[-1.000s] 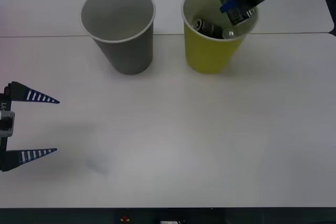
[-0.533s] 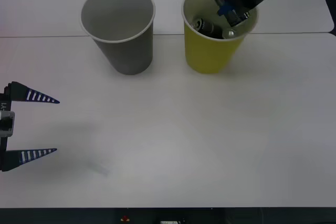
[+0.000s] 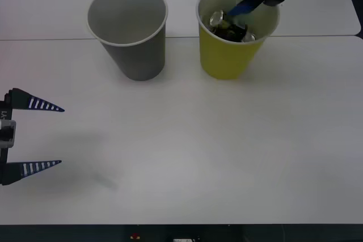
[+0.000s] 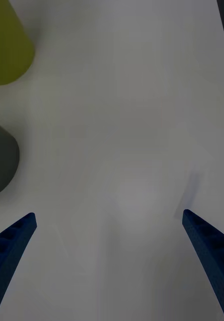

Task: Put the can into the green bin and the plastic bottle into the gray bin

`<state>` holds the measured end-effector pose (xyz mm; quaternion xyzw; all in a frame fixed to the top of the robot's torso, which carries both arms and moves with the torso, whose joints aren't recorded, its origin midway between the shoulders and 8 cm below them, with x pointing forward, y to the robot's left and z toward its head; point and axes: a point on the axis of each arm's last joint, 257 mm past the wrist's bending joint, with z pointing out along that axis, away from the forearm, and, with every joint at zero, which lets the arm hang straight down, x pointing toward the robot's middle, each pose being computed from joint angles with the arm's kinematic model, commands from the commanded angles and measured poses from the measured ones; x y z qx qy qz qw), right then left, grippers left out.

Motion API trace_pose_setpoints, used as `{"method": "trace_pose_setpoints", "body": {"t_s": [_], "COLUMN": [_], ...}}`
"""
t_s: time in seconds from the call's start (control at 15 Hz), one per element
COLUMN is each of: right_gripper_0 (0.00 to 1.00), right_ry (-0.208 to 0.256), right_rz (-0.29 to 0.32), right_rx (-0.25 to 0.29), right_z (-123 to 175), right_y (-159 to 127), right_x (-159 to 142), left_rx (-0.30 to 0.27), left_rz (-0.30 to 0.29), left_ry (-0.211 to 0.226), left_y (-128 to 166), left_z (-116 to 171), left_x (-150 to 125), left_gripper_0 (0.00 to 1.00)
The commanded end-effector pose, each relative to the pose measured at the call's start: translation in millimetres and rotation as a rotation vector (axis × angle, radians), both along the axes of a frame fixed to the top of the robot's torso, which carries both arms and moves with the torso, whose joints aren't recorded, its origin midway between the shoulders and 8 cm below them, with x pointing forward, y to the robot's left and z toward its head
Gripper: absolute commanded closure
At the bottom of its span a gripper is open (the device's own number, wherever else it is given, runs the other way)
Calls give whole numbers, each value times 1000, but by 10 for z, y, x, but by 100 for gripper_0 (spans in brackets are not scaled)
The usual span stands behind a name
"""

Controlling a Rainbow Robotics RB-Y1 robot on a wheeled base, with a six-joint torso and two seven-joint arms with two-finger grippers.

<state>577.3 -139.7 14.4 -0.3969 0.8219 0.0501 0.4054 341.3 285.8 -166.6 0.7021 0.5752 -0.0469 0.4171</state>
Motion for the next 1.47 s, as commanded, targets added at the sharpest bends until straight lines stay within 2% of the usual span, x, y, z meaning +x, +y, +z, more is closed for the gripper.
{"method": "trace_pose_setpoints", "body": {"t_s": [0.07,0.27,0.47,0.67,0.93,1.13,1.47], "right_gripper_0": [0,0,0,0,0,0,0], "right_ry": [-57,-109,-160,-156,-165,-204,-275], "right_rz": [61,120,197,252,348,397,439], "right_rx": [59,84,84,118,86,66,79], "right_z": [150,133,61,-108,-459,-686,-983], "right_y": [-20,-117,-241,-336,-466,-543,-620], "right_x": [-263,-610,-920,-1260,-1614,-1798,-1965], "left_rx": [0,0,0,0,0,0,0], "left_rz": [0,0,0,0,0,0,0], "left_ry": [0,0,0,0,0,0,0], "left_y": [0,0,0,0,0,0,0], "left_z": [0,0,0,0,0,0,0], "left_x": [0,0,0,0,0,0,0], "left_gripper_0": [0,0,0,0,0,0,0]}}
